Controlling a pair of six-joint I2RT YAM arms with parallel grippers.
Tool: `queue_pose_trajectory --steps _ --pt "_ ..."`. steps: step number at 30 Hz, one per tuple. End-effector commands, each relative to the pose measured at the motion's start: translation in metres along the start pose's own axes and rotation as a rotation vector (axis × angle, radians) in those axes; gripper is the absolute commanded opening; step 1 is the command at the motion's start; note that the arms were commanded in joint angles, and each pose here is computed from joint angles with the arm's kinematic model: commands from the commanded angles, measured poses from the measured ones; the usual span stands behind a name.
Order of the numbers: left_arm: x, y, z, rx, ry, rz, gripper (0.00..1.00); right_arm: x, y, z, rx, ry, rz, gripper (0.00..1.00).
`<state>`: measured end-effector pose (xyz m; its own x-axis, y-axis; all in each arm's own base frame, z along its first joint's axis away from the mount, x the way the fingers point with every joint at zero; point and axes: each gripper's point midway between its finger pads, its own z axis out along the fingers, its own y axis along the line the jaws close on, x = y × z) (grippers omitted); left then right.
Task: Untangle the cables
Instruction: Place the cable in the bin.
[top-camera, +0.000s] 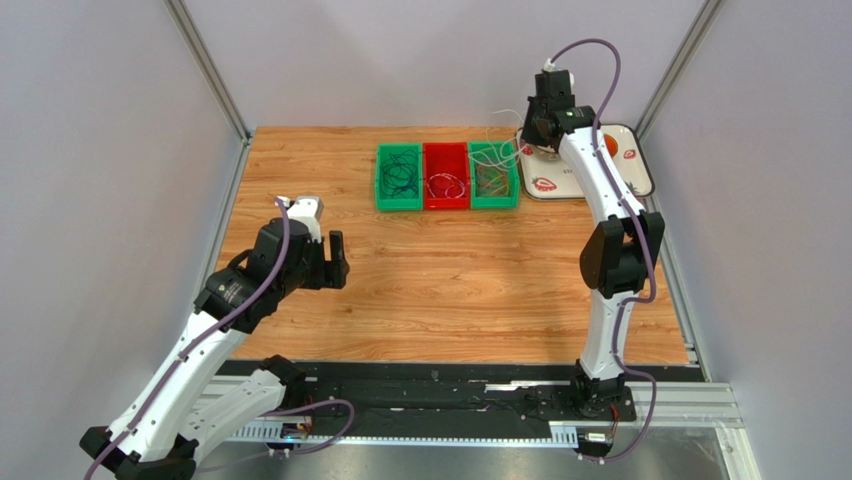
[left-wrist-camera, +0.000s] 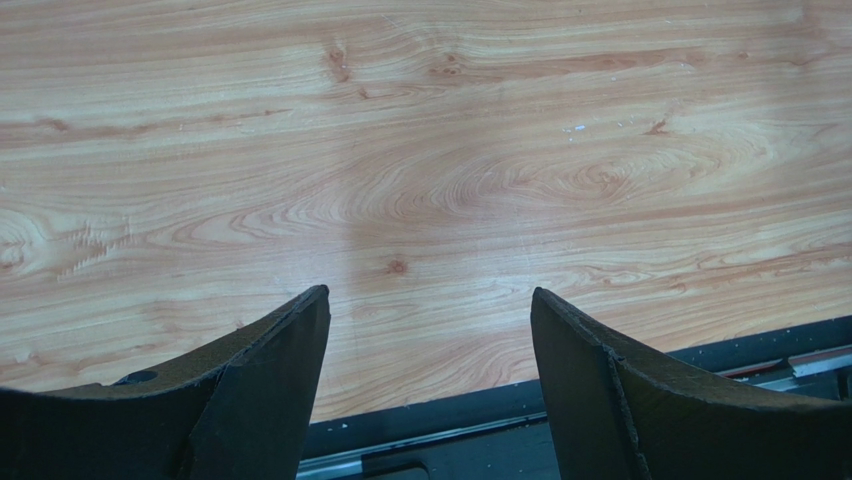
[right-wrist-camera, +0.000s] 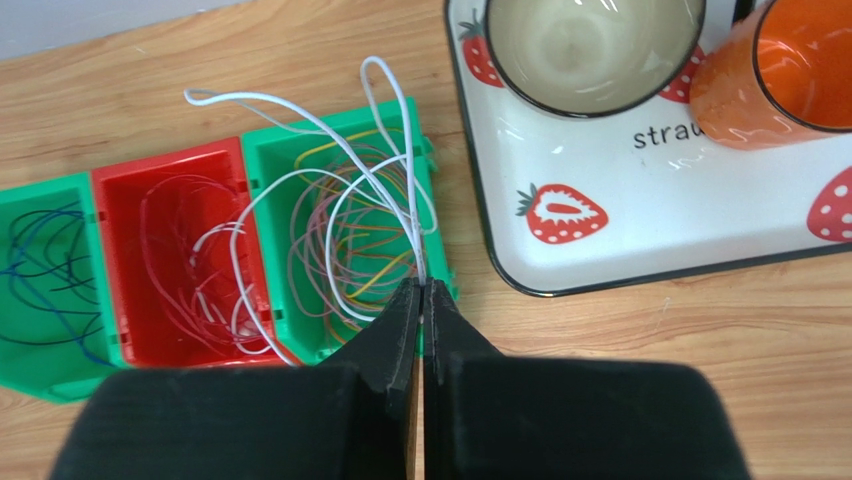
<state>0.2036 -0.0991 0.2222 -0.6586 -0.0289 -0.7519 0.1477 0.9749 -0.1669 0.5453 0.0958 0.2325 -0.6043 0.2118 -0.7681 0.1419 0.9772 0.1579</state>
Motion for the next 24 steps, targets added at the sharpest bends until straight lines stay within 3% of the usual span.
queue_pose_trajectory --steps 1,18,24 --pt "-0.005 0.000 0.001 0.001 -0.020 0.004 0.82 -0.017 -0.008 -0.012 0.019 -0.059 0.023 0.00" --pt "-0.005 0.000 0.001 0.004 -0.022 0.004 0.82 0.050 -0.004 0.004 0.035 0.096 -0.014 0.00" --pt "-0.005 0.000 0.001 0.002 -0.021 0.003 0.82 0.050 0.005 0.014 0.036 0.090 -0.051 0.00"
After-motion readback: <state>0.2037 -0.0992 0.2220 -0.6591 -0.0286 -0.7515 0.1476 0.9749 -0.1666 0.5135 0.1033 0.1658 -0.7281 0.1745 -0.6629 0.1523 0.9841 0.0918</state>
